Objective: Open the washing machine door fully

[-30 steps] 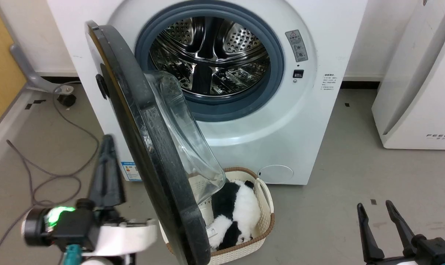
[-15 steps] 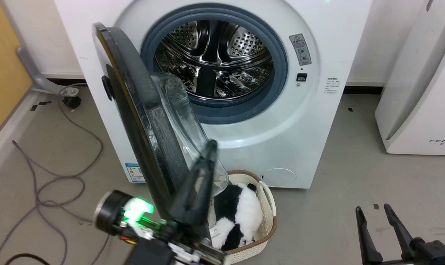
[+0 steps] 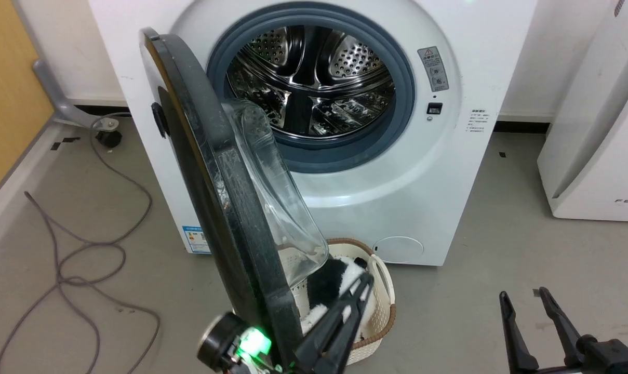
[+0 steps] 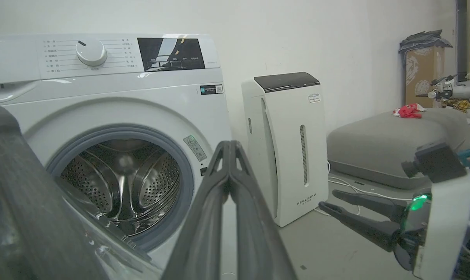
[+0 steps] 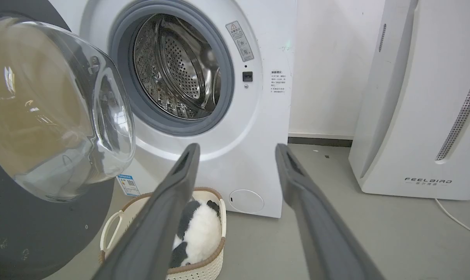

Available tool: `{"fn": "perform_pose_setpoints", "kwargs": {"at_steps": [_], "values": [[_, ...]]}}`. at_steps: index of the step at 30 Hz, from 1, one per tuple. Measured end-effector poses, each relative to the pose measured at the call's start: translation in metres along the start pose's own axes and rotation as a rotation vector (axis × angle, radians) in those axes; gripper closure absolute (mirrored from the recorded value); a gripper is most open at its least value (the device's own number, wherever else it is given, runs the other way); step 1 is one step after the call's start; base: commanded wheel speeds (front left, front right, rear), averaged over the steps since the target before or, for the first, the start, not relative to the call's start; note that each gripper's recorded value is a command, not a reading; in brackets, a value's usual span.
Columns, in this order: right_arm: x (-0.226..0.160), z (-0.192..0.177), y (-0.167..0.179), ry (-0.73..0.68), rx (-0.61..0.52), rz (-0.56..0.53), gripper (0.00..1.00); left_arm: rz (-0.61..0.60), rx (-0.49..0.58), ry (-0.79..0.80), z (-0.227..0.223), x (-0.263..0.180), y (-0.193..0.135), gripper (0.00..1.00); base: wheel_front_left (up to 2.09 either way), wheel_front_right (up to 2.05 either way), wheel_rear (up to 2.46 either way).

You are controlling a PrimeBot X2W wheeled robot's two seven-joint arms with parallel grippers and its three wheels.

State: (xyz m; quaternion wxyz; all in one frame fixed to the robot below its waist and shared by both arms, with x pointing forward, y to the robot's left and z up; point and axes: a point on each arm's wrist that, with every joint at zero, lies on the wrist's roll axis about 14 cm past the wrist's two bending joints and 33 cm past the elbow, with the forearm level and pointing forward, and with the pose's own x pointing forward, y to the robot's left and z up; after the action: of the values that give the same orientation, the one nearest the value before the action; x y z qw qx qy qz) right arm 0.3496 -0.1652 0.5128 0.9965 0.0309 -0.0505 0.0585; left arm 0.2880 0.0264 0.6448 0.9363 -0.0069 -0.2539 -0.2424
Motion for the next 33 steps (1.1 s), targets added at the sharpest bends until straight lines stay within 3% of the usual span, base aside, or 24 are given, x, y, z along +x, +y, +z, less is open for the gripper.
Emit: {"fn": "perform_pose_setpoints", "kwargs": {"at_steps": [9,20,33], "values": [[0.003,-0.004,0.002,0.012,0.002,0.008,0.0,-0.011,-0.031,0.169,-0.046,-0.02,-0.008,1.0,0.0,0.0,0.0],[0.007,-0.009,0.004,0.027,0.003,0.015,0.0,0.068,-0.059,0.326,-0.095,-0.042,0.006,1.0,0.0,0.0,0.0],[0.022,-0.012,0.02,0.033,0.003,0.071,0.0,0.209,-0.01,0.366,-0.101,-0.065,0.042,1.0,0.0,0.0,0.0]]}}
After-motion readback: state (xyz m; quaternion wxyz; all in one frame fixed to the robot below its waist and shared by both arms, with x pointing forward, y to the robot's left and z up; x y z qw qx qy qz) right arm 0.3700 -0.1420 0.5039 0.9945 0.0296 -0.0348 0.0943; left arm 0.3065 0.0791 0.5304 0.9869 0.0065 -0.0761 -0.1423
